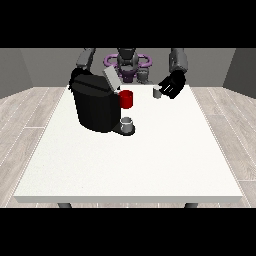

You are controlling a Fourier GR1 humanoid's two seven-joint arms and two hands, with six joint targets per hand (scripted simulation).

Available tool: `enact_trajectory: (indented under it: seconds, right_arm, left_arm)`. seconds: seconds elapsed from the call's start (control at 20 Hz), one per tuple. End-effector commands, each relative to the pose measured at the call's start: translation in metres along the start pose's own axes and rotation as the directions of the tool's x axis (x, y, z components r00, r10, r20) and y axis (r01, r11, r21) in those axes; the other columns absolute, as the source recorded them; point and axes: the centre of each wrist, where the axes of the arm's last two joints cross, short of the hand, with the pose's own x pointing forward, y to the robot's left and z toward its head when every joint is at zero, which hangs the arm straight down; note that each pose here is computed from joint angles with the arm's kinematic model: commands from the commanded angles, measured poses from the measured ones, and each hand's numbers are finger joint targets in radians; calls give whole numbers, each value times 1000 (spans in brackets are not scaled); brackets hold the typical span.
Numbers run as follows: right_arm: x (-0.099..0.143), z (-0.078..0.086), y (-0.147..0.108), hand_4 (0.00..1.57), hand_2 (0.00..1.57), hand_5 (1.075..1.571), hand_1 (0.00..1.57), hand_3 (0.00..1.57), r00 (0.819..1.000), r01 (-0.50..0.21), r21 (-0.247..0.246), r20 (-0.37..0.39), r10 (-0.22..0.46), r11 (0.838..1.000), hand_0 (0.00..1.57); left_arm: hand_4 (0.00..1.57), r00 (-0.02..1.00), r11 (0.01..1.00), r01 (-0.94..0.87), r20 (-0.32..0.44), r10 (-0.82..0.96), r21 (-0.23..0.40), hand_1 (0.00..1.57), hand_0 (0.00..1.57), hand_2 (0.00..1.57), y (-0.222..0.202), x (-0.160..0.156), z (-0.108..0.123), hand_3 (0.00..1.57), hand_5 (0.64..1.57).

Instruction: Insert the coffee pod into the coffee machine and close the lid

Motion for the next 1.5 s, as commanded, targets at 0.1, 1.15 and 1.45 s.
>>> enact_trajectory:
  seconds: [0.1,1.15,1.45]
  right_arm:
    - [-10,5,20,468,0,1571,0,0,1000,-14,3,-2,14,1000,0]
    - [40,-8,28,502,0,1571,0,0,992,-8,99,123,-5,995,0]
    - [56,-22,14,459,0,1571,0,0,989,-4,65,146,-6,998,0]
  left_arm:
    - [573,999,1000,9,36,-9,-2,1252,1252,1329,20,29,-16,1292,1571]
    - [517,999,981,11,43,-20,196,1282,1282,1329,127,89,-36,1263,1571]
    - [487,997,987,15,78,-28,161,1306,1306,1328,85,99,-47,1245,1571]
